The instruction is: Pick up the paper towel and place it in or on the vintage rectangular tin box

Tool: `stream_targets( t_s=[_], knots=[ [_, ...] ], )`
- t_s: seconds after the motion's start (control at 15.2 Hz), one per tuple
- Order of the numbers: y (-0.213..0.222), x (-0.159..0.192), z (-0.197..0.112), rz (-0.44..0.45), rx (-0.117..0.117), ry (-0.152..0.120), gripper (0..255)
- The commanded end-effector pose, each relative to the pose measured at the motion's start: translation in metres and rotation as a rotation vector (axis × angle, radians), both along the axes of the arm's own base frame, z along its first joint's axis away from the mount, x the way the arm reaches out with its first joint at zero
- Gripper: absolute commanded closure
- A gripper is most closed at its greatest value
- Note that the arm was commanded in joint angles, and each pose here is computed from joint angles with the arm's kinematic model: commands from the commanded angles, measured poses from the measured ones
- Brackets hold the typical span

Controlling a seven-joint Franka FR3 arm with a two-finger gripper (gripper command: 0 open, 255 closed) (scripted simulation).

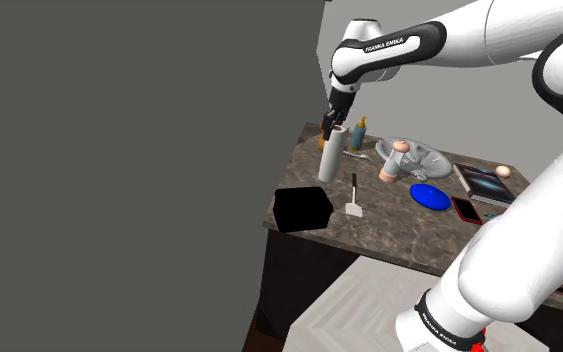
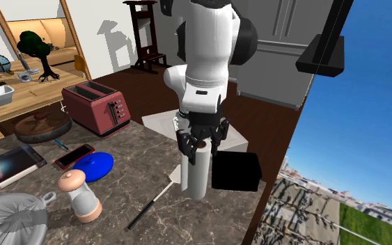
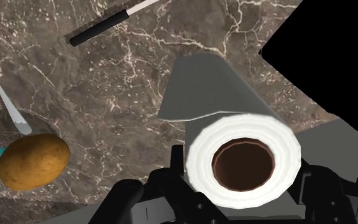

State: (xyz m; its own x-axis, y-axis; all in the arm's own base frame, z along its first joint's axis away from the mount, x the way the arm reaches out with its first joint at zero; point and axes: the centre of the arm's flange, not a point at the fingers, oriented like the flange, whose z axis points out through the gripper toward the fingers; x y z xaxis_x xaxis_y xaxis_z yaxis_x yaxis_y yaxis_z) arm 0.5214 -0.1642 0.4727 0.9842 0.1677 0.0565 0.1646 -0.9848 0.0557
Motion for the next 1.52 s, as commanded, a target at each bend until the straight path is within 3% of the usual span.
stream_targets(
  t_s=[0.0,1.19,1.45],
  knots=[
    [0.000,0.000,0.011,0.000,0.000,0.000,255],
    [0.000,0.000,0.102,0.000,0.000,0.000,255],
    [0.045,-0.015,0.124,0.000,0.000,0.000,255]
  ],
)
